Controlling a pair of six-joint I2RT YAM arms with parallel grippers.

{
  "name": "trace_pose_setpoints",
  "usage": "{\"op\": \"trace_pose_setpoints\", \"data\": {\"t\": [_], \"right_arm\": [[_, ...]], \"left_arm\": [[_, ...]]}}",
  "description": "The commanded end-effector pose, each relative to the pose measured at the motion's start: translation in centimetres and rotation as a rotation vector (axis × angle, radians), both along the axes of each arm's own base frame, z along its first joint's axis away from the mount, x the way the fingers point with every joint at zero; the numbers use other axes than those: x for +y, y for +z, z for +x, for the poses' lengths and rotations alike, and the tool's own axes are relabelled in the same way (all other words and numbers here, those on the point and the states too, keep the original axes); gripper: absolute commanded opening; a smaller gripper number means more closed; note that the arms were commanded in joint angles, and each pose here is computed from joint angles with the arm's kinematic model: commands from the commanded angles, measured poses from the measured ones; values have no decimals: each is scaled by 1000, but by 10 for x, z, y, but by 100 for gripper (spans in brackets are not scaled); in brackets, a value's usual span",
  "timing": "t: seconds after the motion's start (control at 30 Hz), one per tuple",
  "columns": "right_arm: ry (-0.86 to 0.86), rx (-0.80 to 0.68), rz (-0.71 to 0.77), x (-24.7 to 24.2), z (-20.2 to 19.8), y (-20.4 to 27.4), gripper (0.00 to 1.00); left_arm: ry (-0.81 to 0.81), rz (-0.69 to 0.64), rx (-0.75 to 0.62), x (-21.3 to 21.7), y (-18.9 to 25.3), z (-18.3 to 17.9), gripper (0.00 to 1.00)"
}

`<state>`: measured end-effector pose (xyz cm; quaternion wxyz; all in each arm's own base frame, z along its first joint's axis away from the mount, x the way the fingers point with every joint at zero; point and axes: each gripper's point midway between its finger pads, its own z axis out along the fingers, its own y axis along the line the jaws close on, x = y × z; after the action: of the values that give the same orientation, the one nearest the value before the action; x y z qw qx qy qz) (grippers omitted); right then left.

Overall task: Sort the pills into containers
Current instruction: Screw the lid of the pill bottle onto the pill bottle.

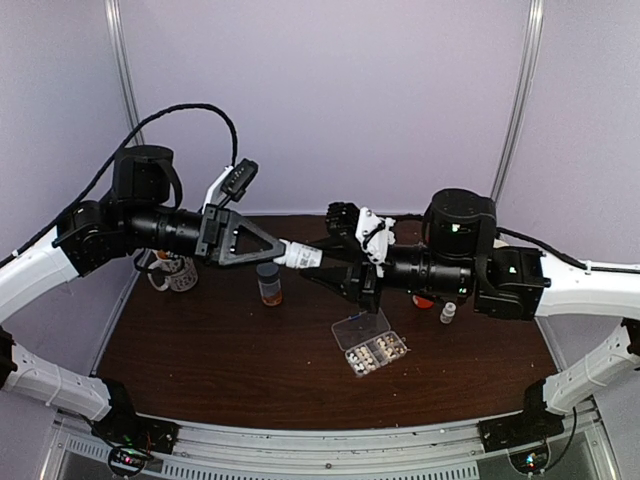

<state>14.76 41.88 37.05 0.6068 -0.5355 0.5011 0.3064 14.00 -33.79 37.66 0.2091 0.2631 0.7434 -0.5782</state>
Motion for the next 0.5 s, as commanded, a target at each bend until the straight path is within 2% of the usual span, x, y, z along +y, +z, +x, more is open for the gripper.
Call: {"op": "trace_pose_setpoints", "data": {"t": [0.0, 0.17, 0.47], "right_arm": [[96, 246, 146, 8, -9, 34, 0], [176, 393, 207, 8, -21, 41, 0], [122, 365, 223, -4, -16, 30, 1]], "left_arm": [[-154, -48, -267, -7, 12, -15, 0], [-161, -45, -375, -8, 13, -11, 0], [-152, -37, -364, -11, 13, -7, 0]]}}
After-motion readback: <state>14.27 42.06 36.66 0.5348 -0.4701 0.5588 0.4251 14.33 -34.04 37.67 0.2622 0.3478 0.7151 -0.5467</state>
